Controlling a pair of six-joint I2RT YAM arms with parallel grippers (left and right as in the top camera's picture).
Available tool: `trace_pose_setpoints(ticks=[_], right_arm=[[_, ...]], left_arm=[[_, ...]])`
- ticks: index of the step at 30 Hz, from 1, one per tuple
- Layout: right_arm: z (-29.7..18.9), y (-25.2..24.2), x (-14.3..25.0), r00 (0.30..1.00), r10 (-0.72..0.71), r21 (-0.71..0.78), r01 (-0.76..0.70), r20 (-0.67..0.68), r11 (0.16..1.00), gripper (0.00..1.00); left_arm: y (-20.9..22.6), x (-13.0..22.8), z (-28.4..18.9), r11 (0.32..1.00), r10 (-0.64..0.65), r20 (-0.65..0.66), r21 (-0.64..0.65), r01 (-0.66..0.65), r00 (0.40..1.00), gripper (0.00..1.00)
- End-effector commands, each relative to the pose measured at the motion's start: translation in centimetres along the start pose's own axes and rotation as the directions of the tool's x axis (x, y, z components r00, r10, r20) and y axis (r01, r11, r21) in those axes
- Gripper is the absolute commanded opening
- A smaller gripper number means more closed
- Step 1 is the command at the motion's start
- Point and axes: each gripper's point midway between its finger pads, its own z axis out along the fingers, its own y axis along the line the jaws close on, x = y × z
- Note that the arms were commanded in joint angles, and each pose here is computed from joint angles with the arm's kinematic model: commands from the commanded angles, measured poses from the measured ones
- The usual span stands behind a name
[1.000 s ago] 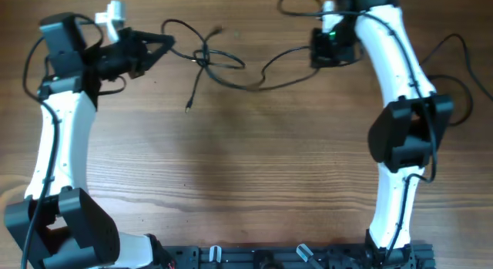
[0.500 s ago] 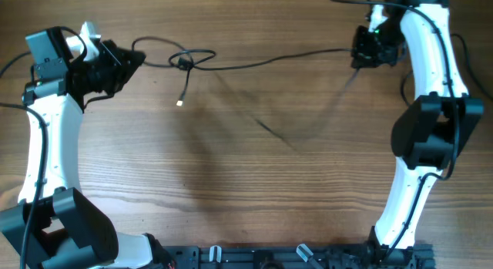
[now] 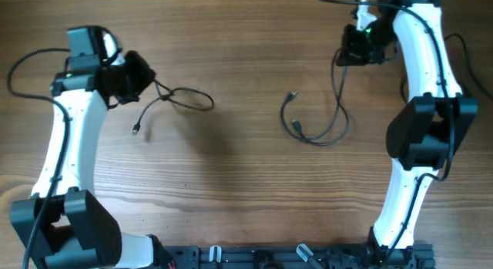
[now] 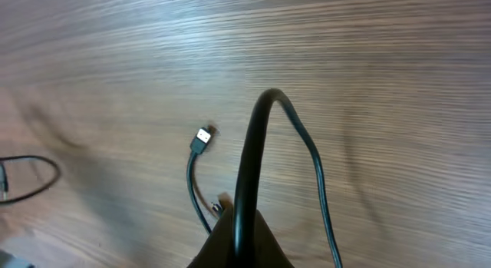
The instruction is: Untangle cables
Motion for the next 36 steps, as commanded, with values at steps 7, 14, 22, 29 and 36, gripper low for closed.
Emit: trace_pose_setpoints(ticks=[7, 14, 22, 29, 36], right_arm=[[-16.7, 5.6, -1.2, 0.872, -0.117, 0.008, 0.129, 0.475, 0.992, 0.04], [-30.6, 0.2, 0.9, 0.612, 0.01, 0.093, -0.135, 0.79, 0.986, 0.04], [-36.6, -17.2, 5.0, 0.401, 0.299, -0.021, -0.568, 0.866, 0.823, 0.04], [-33.6, -27.7, 5.8, 0.359, 0.475, -0.089, -0.716, 0.803, 0.693, 0.04], [-25.0, -32.5, 2.9, 0.447, 0.615, -0.115, -0.742, 0.649, 0.66, 0.93]], left_arm=[[-7.1, 6.9, 1.4, 0.971, 0.227, -0.117, 0.109, -0.215, 0.967, 0.04], [-8.3, 8.9, 1.9, 0.959, 0.274, -0.142, 0.116, -0.259, 0.951, 0.04], [-7.8, 9.3, 1.8, 0.962, 0.266, -0.165, 0.102, -0.252, 0.95, 0.04], [-7.8, 9.4, 1.8, 0.963, 0.262, -0.167, 0.101, -0.248, 0.95, 0.04], [-7.8, 9.6, 1.8, 0.963, 0.265, -0.171, 0.101, -0.251, 0.949, 0.04]])
